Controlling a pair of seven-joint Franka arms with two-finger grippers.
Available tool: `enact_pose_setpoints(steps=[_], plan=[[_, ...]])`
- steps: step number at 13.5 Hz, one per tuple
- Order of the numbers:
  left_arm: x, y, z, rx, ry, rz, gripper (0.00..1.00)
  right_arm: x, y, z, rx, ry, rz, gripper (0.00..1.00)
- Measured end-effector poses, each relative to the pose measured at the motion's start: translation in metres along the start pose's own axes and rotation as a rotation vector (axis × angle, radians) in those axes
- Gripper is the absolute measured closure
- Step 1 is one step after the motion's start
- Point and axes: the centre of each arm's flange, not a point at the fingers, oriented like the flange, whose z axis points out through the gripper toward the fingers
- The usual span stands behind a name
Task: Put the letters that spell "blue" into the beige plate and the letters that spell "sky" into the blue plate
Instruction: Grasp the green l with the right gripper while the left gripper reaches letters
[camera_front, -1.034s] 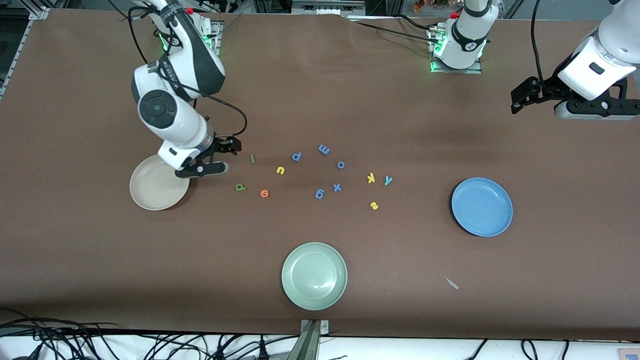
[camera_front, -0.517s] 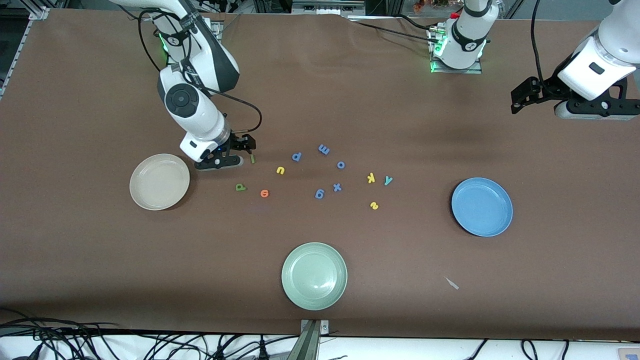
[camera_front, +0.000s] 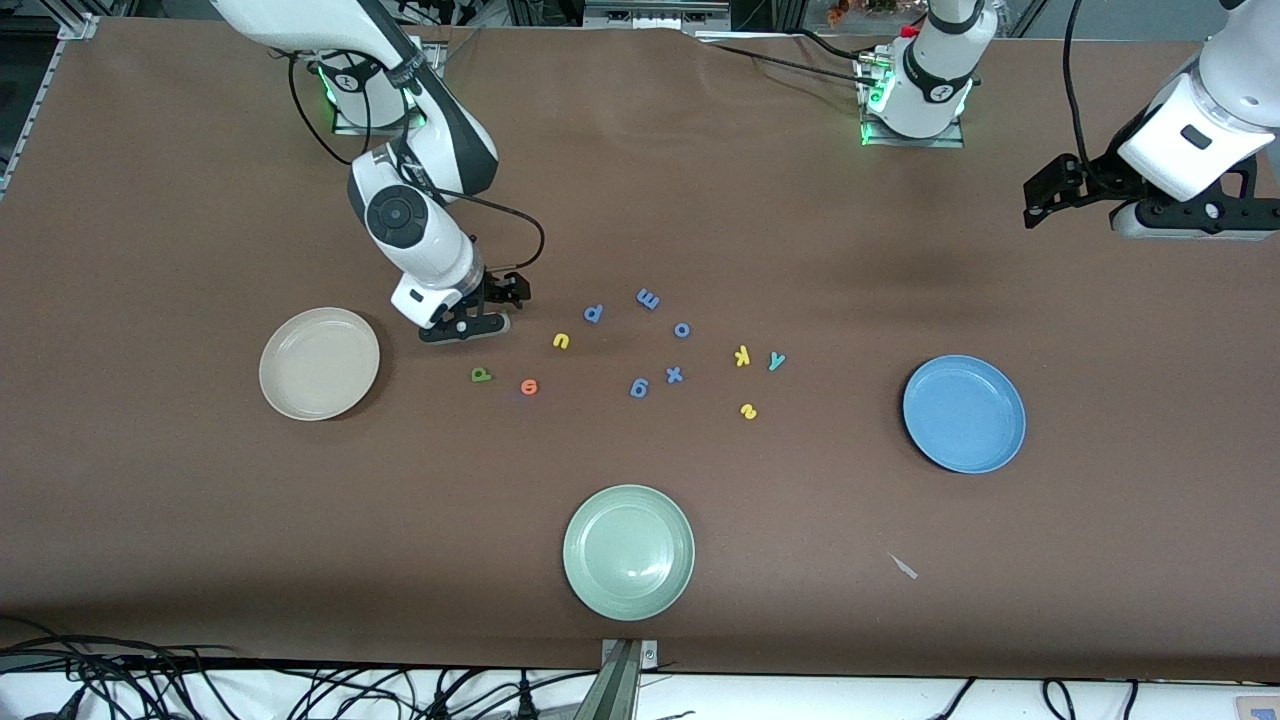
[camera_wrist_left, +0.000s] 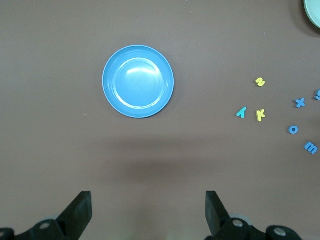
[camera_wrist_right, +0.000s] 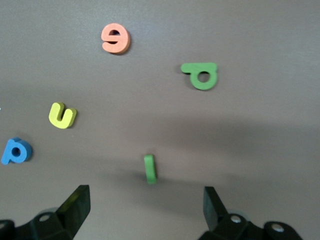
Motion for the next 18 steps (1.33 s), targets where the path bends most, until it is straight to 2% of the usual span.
enact_pose_setpoints(steps=[3, 4, 5, 7, 8, 9, 10, 11, 13, 14, 15, 17, 18], plan=[[0.001, 0.000, 0.001, 0.000, -0.002, 0.000, 0.00, 0.000, -0.001, 0.020, 0.011, 0.003, -0.004, 0.04], [0.001, 0.000, 0.001, 0.000, -0.002, 0.000, 0.00, 0.000, -0.002, 0.023, 0.011, 0.000, -0.008, 0.11], [0.001, 0.000, 0.001, 0.000, -0.002, 0.000, 0.00, 0.000, -0.002, 0.024, 0.010, -0.002, -0.012, 0.11], [0.001, 0.001, 0.001, 0.000, 0.001, 0.001, 0.00, -0.001, -0.002, 0.027, 0.009, -0.009, -0.015, 0.28], [0.003, 0.001, -0.002, -0.001, 0.008, 0.001, 0.00, -0.002, -0.001, 0.031, 0.009, -0.015, -0.016, 0.29], [0.006, 0.001, -0.005, -0.002, 0.015, 0.001, 0.00, -0.002, 0.000, 0.034, 0.008, -0.021, -0.015, 0.36], [0.009, 0.001, -0.007, -0.002, 0.021, 0.001, 0.00, -0.003, 0.000, 0.036, 0.007, -0.025, -0.014, 0.37], [0.014, 0.003, -0.004, -0.002, 0.017, 0.003, 0.00, -0.003, 0.001, 0.038, 0.006, -0.029, -0.014, 0.41], [0.027, 0.012, 0.014, 0.001, -0.014, 0.019, 0.00, -0.004, 0.002, 0.041, 0.005, -0.034, -0.014, 0.44], [0.034, 0.020, 0.025, 0.002, -0.020, 0.031, 0.00, -0.004, 0.002, 0.042, 0.005, -0.035, -0.014, 0.52], [0.040, 0.029, 0.034, 0.002, -0.019, 0.047, 0.00, -0.004, 0.002, 0.042, 0.005, -0.035, -0.014, 0.53], [0.052, 0.050, 0.053, -0.003, -0.022, 0.078, 0.00, -0.003, 0.002, 0.042, 0.005, -0.035, -0.014, 0.73], [0.058, 0.060, 0.065, -0.014, -0.026, 0.089, 0.00, -0.004, 0.002, 0.042, 0.005, -0.036, -0.014, 0.73]])
